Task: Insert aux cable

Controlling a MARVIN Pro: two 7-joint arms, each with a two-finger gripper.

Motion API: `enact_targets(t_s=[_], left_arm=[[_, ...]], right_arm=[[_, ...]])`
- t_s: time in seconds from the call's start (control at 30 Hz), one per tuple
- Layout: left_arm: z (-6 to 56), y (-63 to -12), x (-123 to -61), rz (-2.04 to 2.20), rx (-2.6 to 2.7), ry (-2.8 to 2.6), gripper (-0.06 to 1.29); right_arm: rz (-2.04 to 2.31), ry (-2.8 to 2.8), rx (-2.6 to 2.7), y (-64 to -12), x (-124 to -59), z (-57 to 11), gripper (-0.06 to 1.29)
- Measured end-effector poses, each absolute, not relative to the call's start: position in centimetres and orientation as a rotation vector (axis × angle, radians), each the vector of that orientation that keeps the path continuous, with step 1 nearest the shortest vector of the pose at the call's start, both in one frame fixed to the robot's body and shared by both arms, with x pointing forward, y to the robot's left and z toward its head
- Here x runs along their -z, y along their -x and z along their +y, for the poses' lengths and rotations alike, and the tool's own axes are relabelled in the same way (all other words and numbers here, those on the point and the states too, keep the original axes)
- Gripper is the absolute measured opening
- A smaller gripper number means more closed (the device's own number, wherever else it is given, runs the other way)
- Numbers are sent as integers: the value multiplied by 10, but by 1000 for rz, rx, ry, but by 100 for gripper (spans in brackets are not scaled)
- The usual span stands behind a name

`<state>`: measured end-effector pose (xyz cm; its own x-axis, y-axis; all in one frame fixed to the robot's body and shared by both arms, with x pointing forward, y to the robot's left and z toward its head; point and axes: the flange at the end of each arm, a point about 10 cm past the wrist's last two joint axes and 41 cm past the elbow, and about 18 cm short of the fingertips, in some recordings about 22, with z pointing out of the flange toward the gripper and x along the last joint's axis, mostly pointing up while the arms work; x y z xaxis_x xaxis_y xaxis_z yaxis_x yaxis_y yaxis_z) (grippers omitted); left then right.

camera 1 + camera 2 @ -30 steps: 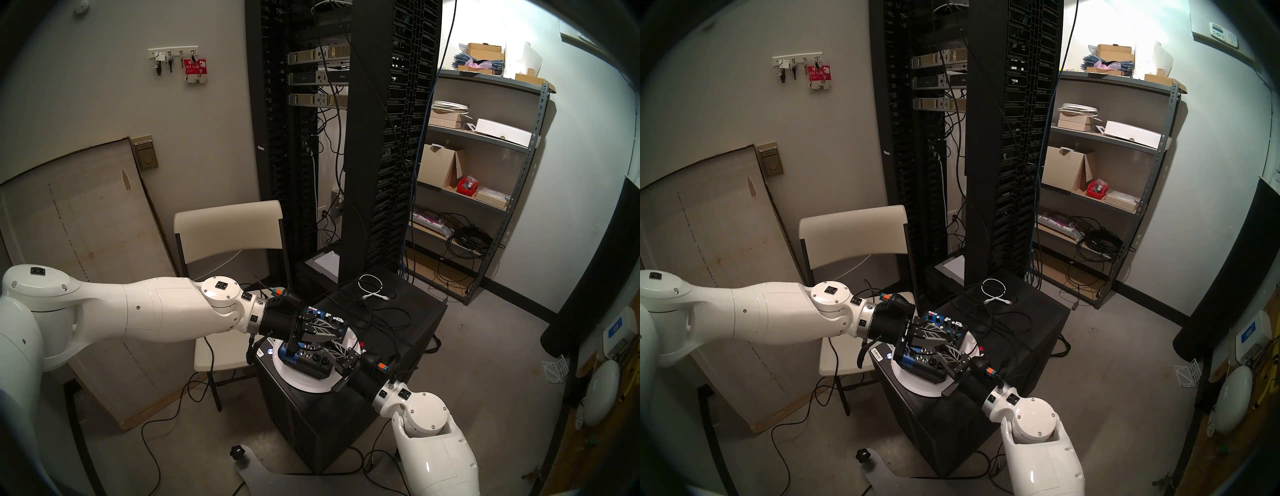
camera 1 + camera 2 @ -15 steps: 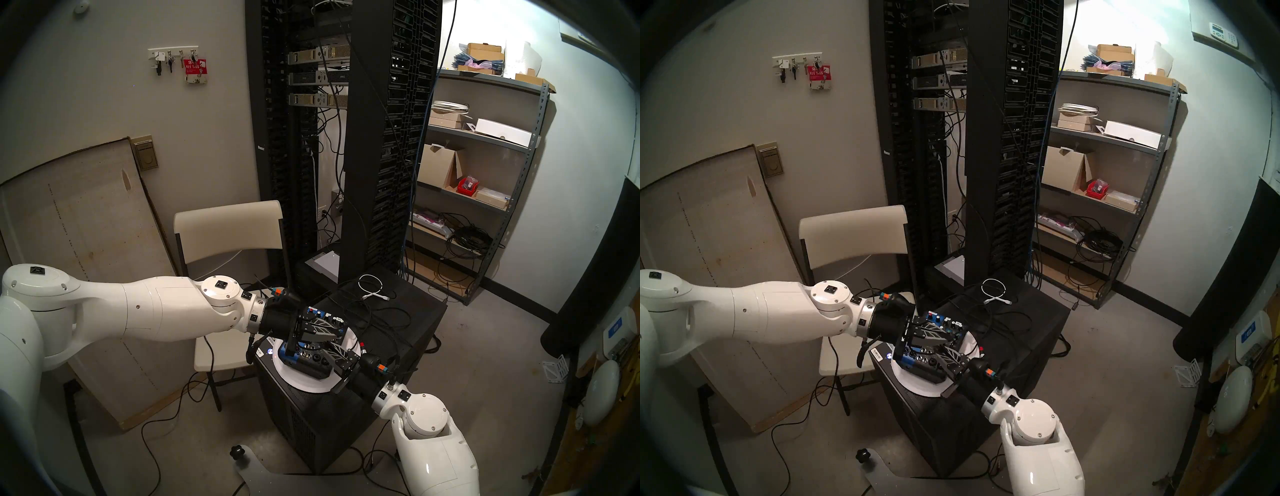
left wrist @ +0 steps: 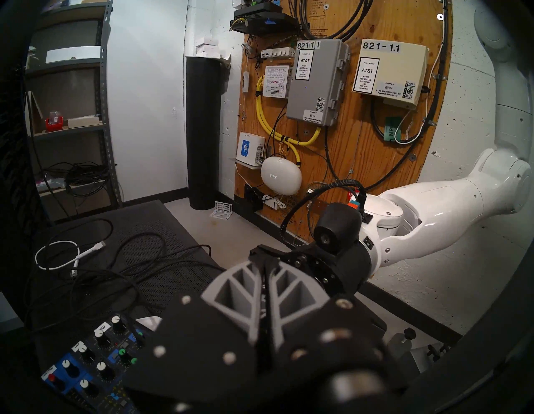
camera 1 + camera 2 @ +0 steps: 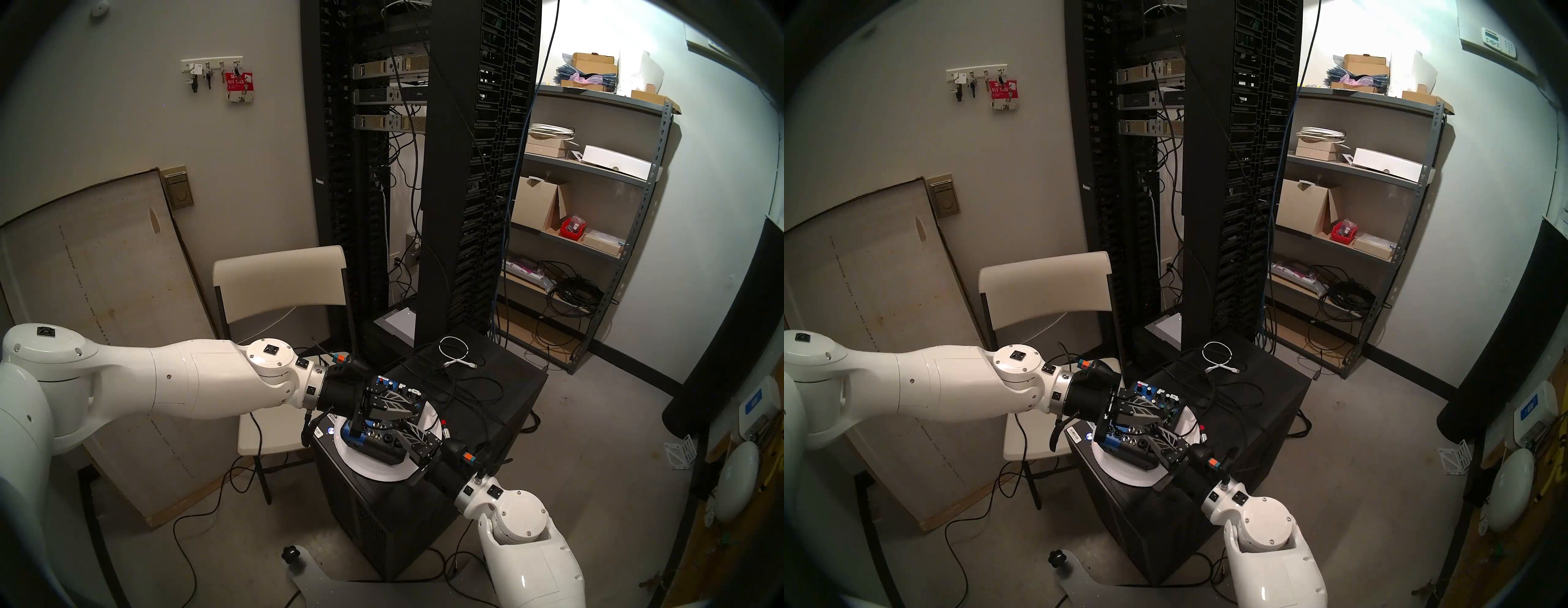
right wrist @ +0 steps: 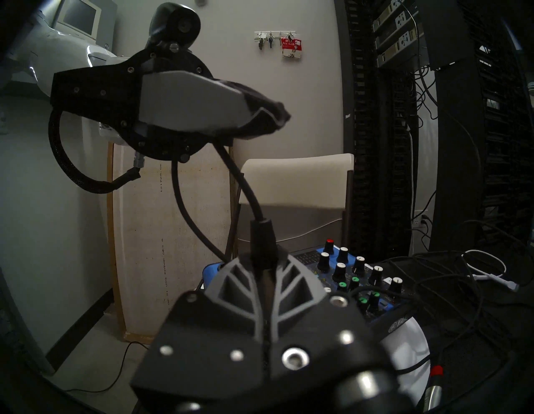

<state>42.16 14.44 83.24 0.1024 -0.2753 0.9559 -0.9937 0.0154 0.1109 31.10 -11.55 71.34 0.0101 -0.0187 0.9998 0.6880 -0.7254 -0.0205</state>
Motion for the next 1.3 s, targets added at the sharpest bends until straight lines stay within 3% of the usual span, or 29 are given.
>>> enact_targets(t_s=[1.3], left_arm=[[149,-419,-829,-1381,-923,-1481,6]], right_arm=[[-699,1764,1828,-311,-698,-110,0]])
